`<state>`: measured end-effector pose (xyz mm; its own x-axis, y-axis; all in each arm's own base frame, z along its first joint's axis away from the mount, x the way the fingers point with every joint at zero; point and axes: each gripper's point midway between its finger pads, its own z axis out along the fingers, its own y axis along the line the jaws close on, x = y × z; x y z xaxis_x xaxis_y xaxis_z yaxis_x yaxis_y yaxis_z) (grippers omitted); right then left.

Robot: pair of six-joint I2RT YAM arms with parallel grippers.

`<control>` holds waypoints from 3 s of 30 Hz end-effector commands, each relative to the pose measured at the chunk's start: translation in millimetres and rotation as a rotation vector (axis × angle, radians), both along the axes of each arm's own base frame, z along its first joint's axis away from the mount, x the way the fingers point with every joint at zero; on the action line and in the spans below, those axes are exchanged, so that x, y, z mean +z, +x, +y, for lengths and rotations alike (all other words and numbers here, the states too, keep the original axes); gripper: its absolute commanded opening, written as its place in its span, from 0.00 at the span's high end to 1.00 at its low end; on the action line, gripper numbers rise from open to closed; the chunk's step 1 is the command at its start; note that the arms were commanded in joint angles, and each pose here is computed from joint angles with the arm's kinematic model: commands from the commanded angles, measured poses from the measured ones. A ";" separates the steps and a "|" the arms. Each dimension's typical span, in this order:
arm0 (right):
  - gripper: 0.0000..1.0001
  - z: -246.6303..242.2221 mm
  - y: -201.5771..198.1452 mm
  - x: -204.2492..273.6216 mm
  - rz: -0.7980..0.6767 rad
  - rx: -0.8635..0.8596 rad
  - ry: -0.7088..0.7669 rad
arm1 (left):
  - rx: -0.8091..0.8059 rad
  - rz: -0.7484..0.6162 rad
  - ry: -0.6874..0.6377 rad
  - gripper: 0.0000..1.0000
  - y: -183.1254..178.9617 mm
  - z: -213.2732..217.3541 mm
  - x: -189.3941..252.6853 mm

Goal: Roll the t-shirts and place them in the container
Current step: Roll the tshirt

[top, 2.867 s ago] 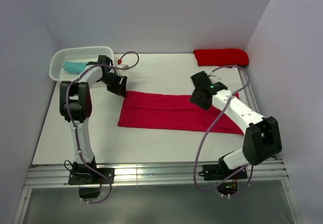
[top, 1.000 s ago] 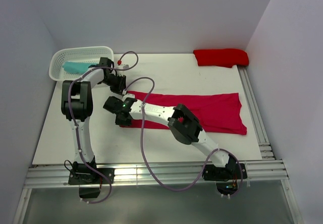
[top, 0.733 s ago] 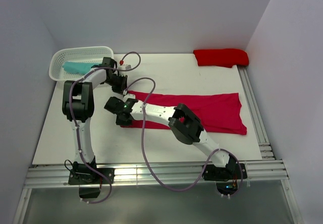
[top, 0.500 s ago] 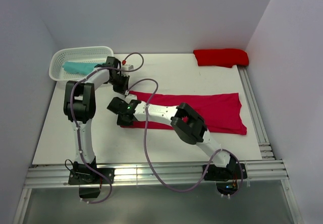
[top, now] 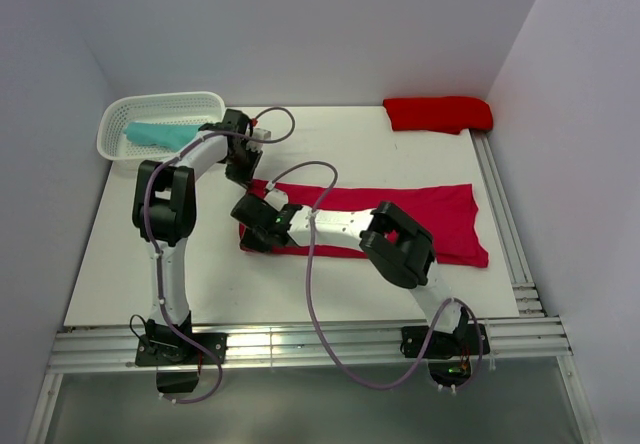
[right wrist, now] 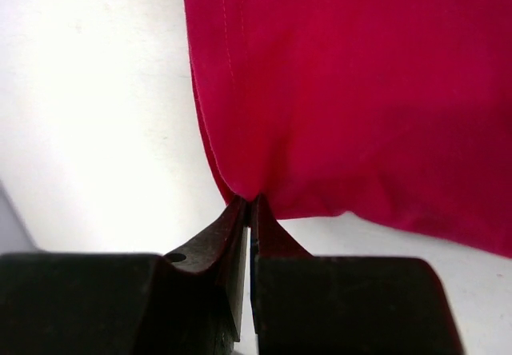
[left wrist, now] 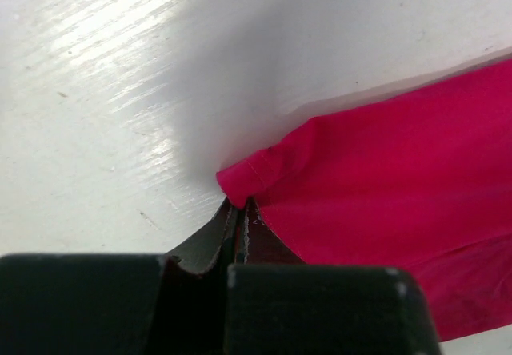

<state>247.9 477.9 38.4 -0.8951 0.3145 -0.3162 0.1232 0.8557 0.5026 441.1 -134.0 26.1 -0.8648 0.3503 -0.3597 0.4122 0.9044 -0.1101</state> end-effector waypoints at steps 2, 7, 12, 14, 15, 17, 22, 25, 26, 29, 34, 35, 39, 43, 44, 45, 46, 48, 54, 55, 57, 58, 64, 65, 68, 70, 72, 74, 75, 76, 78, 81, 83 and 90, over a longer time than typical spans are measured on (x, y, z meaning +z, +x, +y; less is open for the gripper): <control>0.99 8.6 5.7 42.9 -0.035 -0.047 0.152 | 0.031 -0.072 0.072 1.00 19.0 8.3 17.3; 1.00 1.5 4.1 40.6 -0.027 -0.071 0.163 | 0.030 -0.081 0.091 0.99 19.9 5.5 20.2; 1.00 -4.4 1.6 36.2 -0.015 -0.093 0.173 | 0.017 -0.086 0.115 0.98 20.0 -0.4 22.1; 1.00 -8.3 0.6 32.3 -0.011 -0.108 0.177 | 0.009 -0.088 0.127 0.98 19.6 -3.4 22.7; 1.00 -12.7 -1.5 28.1 -0.007 -0.112 0.170 | 0.008 -0.092 0.129 0.97 20.0 -5.0 23.6; 1.00 -13.6 -0.3 30.9 -0.010 -0.130 0.193 | -0.008 -0.096 0.129 0.96 19.1 -11.6 26.1; 1.00 -22.2 -3.1 22.3 0.006 -0.151 0.210 | -0.015 -0.104 0.180 0.95 19.2 -13.9 27.7; 1.00 -23.6 -2.9 22.2 0.010 -0.155 0.248 | -0.026 -0.114 0.195 0.94 20.2 -18.0 28.3; 1.00 -22.5 -2.0 24.0 0.009 -0.159 0.265 | -0.030 -0.114 0.198 0.93 19.7 -19.6 28.4; 1.00 -24.5 0.0 25.2 0.007 -0.170 0.297 | -0.045 -0.111 0.209 0.93 18.5 -24.4 26.9; 1.00 -30.2 2.0 27.1 0.012 -0.186 0.335 | -0.069 -0.127 0.220 0.93 20.1 -34.2 32.4; 1.00 -30.0 3.3 28.3 0.008 -0.186 0.347 | -0.076 -0.131 0.220 0.92 20.2 -38.1 32.9; 1.00 -29.6 6.4 34.4 0.009 -0.182 0.380 | -0.088 -0.141 0.217 0.92 22.3 -46.2 38.0; 1.00 -28.2 12.9 39.4 0.000 -0.178 0.378 | -0.095 -0.161 0.220 0.92 24.7 -51.8 44.7; 1.00 -27.2 13.8 40.9 0.001 -0.173 0.383 | -0.102 -0.159 0.221 0.92 23.5 -53.7 43.9; 1.00 -25.9 15.6 43.8 0.000 -0.172 0.392 | -0.103 -0.159 0.221 0.91 23.3 -54.5 44.6; 1.00 -25.3 17.2 45.9 -0.004 -0.169 0.395 | -0.106 -0.162 0.221 0.91 24.0 -55.6 45.7; 1.00 -25.1 23.2 53.0 -0.017 -0.167 0.397 | -0.107 -0.164 0.220 0.91 23.5 -56.2 47.1; 1.00 -34.1 28.0 59.3 -0.029 -0.177 0.379 | -0.114 -0.161 0.230 0.90 24.3 -56.9 44.5; 1.00 -34.8 28.4 63.3 -0.035 -0.180 0.392 | -0.116 -0.159 0.232 0.90 24.0 -57.3 43.1; 1.00 -41.3 26.5 56.2 -0.025 -0.190 0.386 | -0.122 -0.156 0.236 0.90 23.7 -58.4 40.3; 1.00 -41.5 26.6 57.5 -0.026 -0.191 0.398 | -0.122 -0.155 0.236 0.89 23.6 -59.2 38.9; 1.00 -58.7 25.9 48.6 -0.019 -0.223 0.406 | -0.141 -0.143 0.251 0.87 21.5 -64.8 28.8; 1.00 -62.9 23.7 43.6 -0.013 -0.227 0.398 | -0.142 -0.141 0.254 0.86 21.4 -65.3 27.1; 1.00 -70.9 22.0 36.0 -0.005 -0.247 0.403 | -0.146 -0.141 0.255 0.84 21.8 -68.8 25.6; 1.00 -73.9 22.5 35.3 -0.003 -0.258 0.413 | -0.155 -0.146 0.253 0.81 22.2 -72.3 26.5; 1.00 -77.0 21.1 30.6 0.002 -0.267 0.417 | -0.156 -0.158 0.249 0.76 23.7 -74.9 28.9; 1.00 -79.5 20.0 25.8 0.011 -0.274 0.418 | -0.158 -0.172 0.235 0.70 25.0 -77.9 33.6; 1.00 -79.5 20.1 24.7 0.011 -0.274 0.420 | -0.160 -0.179 0.227 0.68 25.6 -80.0 36.1; 1.00 -80.4 19.4 22.6 0.014 -0.276 0.417 | -0.164 -0.189 0.215 0.62 25.4 -83.2 40.6; 1.00 -80.8 20.3 22.7 0.015 -0.283 0.422 | -0.167 -0.209 0.197 0.56 27.4 -87.9 47.2; 1.00 -83.7 19.9 21.0 0.015 -0.294 0.421 | -0.181 -0.234 0.154 0.47 28.9 -95.4 60.4; 1.00 -86.5 19.1 19.7 0.016 -0.303 0.419 | -0.194 -0.256 0.116 0.42 29.3 -101.5 73.4; 1.00 -94.6 18.1 18.6 0.015 -0.322 0.415 | -0.244 -0.290 0.000 0.35 26.9 -121.9 107.5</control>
